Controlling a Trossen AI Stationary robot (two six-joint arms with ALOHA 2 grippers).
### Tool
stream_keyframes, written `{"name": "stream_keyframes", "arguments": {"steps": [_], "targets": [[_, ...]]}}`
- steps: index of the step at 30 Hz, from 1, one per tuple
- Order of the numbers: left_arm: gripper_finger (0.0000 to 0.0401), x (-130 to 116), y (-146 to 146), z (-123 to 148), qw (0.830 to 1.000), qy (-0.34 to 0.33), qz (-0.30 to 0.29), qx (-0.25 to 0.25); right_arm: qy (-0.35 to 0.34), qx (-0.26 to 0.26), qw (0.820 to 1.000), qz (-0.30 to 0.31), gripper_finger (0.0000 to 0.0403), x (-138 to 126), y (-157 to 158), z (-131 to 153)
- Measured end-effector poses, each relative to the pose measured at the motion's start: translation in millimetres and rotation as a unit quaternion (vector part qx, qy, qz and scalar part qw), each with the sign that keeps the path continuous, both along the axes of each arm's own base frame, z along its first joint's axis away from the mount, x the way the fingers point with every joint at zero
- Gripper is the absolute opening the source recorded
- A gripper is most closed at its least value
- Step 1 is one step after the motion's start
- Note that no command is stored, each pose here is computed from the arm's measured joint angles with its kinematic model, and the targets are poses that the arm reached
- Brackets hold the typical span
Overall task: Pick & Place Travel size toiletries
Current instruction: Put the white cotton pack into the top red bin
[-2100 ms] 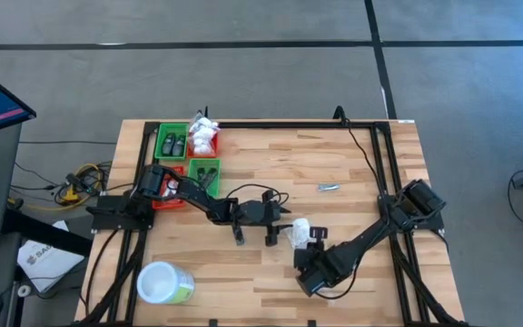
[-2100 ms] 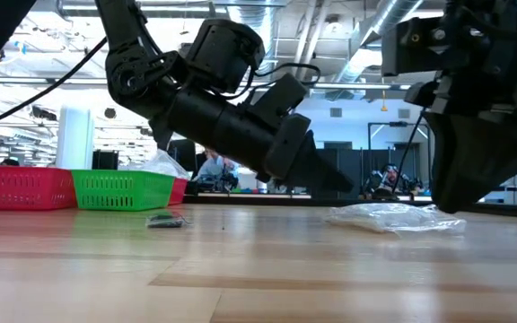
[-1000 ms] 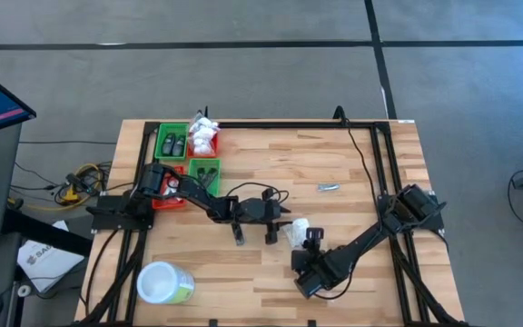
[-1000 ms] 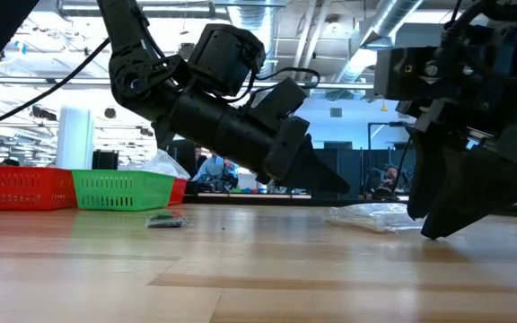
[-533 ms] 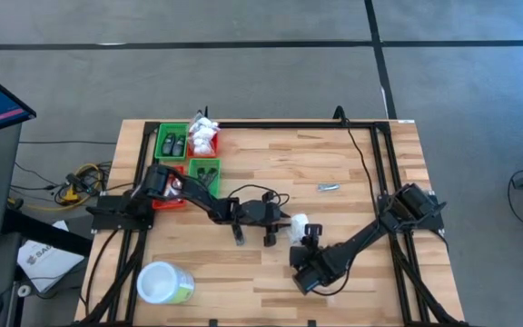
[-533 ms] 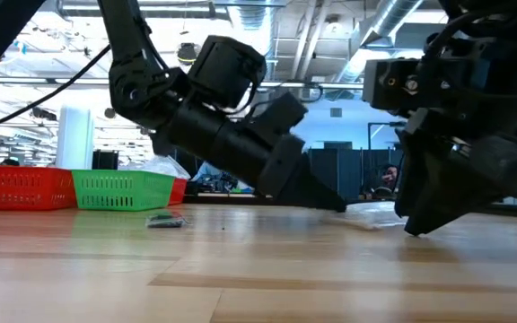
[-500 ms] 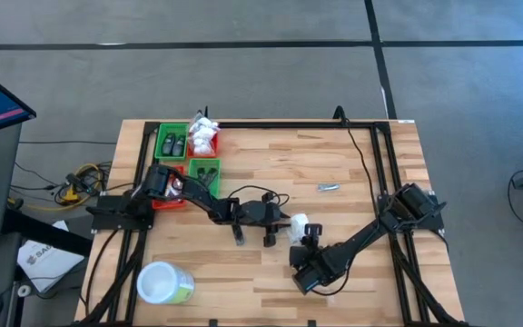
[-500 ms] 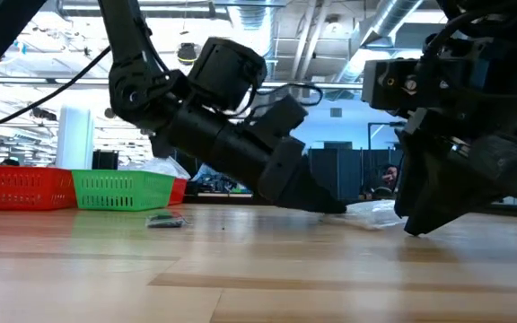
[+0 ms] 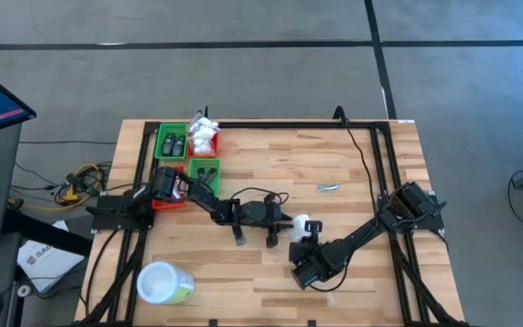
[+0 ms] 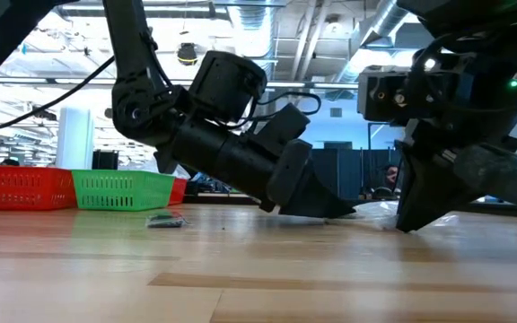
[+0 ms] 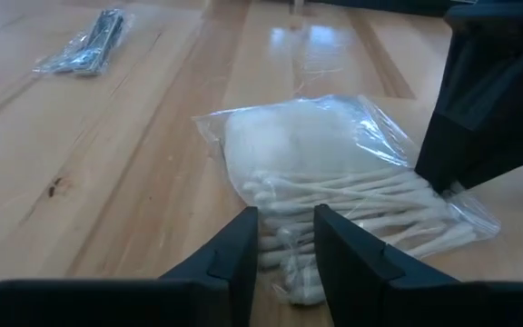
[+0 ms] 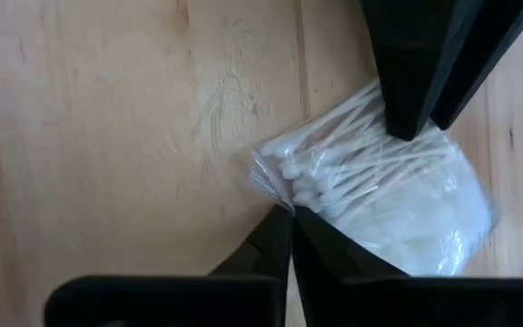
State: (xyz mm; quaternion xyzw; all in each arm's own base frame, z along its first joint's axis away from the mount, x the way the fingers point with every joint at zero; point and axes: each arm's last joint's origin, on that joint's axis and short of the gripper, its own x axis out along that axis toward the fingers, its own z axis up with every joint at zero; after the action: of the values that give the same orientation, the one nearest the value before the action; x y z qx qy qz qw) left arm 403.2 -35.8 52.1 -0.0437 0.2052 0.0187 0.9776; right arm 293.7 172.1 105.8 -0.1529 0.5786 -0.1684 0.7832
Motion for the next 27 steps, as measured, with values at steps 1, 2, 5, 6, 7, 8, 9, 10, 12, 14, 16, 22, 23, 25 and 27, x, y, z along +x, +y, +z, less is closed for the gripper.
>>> {"name": "stream_keyframes", "arguments": {"steps": [1, 2, 5, 6, 7, 8, 9, 10, 12, 14, 16, 22, 23, 25, 27], "targets": [[0.0101, 0, 0, 0, 1.000, -0.001, 0.000, 0.000, -0.001, 0.001, 1.000, -0.002, 0.0007, 0, 0, 0], [0.0101, 0, 0, 0, 1.000, -0.003, 0.000, 0.000, -0.001, 0.002, 1.000, -0.002, 0.0004, 0, 1, 1], [0.0101, 1, 2, 1, 1.000, -0.015, 0.003, 0.000, -0.002, 0.006, 1.000, 0.003, 0.0002, 0, 6, 6], [0.0101, 1, 2, 1, 1.000, -0.016, 0.002, 0.001, 0.001, 0.006, 1.000, 0.004, 0.0001, 0, 6, 9], [0.0101, 1, 2, 2, 1.000, -0.019, 0.000, 0.008, 0.004, 0.006, 1.000, 0.006, 0.0001, 0, 8, 11], [0.0101, 1, 2, 3, 1.000, -0.022, 0.001, 0.015, 0.006, 0.006, 1.000, 0.010, 0.0001, 1, 9, 14], [0.0101, 1, 3, 5, 0.999, -0.022, 0.003, 0.025, 0.004, 0.004, 1.000, 0.012, 0.0001, 3, 11, 18], [0.0101, 1, 3, 7, 0.999, -0.022, 0.005, 0.036, 0.005, -0.002, 1.000, 0.014, 0.0001, 3, 12, 23], [0.0101, 1, 4, 14, 0.998, -0.023, 0.008, 0.057, 0.010, -0.014, 1.000, 0.015, 0.0000, 4, 13, 30], [0.0103, 1, 4, 27, 0.996, -0.035, 0.009, 0.080, 0.017, -0.022, 0.999, 0.016, 0.0000, 5, 13, 36], [0.0106, 2, 4, 48, 0.993, -0.057, 0.008, 0.099, 0.017, -0.026, 0.999, 0.017, 0.0000, 6, 14, 40], [0.0118, -7, 3, 102, 0.987, -0.056, -0.027, 0.146, 0.030, -0.054, 0.998, 0.018, 0.0000, 8, 14, 56], [0.0119, -10, 2, 108, 0.986, -0.044, -0.042, 0.155, 0.033, -0.062, 0.997, 0.018, 0.0000, 8, 14, 59], [0.0120, -15, 0, 114, 0.984, -0.027, -0.070, 0.161, 0.034, -0.072, 0.997, 0.017, 0.0000, 9, 12, 68], [0.0121, -19, -4, 117, 0.983, -0.009, -0.088, 0.164, 0.029, -0.078, 0.996, 0.011, 0.0000, 11, 11, 76]]}}
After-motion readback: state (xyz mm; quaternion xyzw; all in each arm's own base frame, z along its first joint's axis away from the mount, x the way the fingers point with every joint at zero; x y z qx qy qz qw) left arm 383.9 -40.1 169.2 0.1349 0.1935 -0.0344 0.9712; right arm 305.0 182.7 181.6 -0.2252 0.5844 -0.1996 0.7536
